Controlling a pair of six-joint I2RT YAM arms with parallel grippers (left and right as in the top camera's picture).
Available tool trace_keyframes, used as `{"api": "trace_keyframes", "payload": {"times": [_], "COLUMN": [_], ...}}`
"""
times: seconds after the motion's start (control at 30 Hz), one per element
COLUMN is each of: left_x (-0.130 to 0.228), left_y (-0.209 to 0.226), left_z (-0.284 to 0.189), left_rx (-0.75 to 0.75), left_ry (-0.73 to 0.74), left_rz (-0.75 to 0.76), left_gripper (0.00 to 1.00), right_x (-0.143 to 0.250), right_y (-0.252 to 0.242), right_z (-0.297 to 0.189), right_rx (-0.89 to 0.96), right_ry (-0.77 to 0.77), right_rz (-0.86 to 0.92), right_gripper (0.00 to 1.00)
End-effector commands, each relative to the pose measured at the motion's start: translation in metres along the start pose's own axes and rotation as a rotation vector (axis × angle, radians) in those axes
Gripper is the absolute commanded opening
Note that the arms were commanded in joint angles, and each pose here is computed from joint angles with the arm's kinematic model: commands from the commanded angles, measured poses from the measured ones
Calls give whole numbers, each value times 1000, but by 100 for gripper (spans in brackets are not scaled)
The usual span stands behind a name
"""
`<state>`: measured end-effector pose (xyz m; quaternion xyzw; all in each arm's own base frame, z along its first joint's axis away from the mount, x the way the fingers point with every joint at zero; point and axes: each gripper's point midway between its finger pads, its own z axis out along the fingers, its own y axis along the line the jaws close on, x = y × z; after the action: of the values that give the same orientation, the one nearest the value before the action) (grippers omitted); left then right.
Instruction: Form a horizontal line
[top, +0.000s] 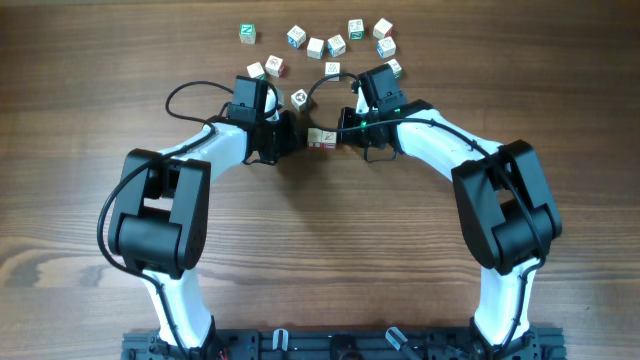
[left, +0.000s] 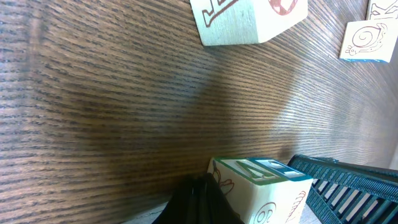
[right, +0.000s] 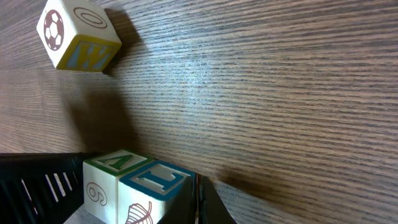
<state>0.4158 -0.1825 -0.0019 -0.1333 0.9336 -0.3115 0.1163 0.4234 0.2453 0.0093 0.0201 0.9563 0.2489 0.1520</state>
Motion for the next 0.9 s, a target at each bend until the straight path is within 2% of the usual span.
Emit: {"api": "trace_keyframes", "payload": {"times": [0.0,0.87], "left_x": [12,12], "left_y": [21,21], "left_z": [9,9], "left_rx": [-74,-74], "left_ry": [21,21], "left_rz": [-6,-6], "left_gripper": [4,4], "right_x": [-6,6], "right_y": [11,9], "right_z": [-4,0], "right_rx": [-19,-4], "right_ry": [-24,13], "right_rz": [-18,-16], "right_gripper": [4,4]}}
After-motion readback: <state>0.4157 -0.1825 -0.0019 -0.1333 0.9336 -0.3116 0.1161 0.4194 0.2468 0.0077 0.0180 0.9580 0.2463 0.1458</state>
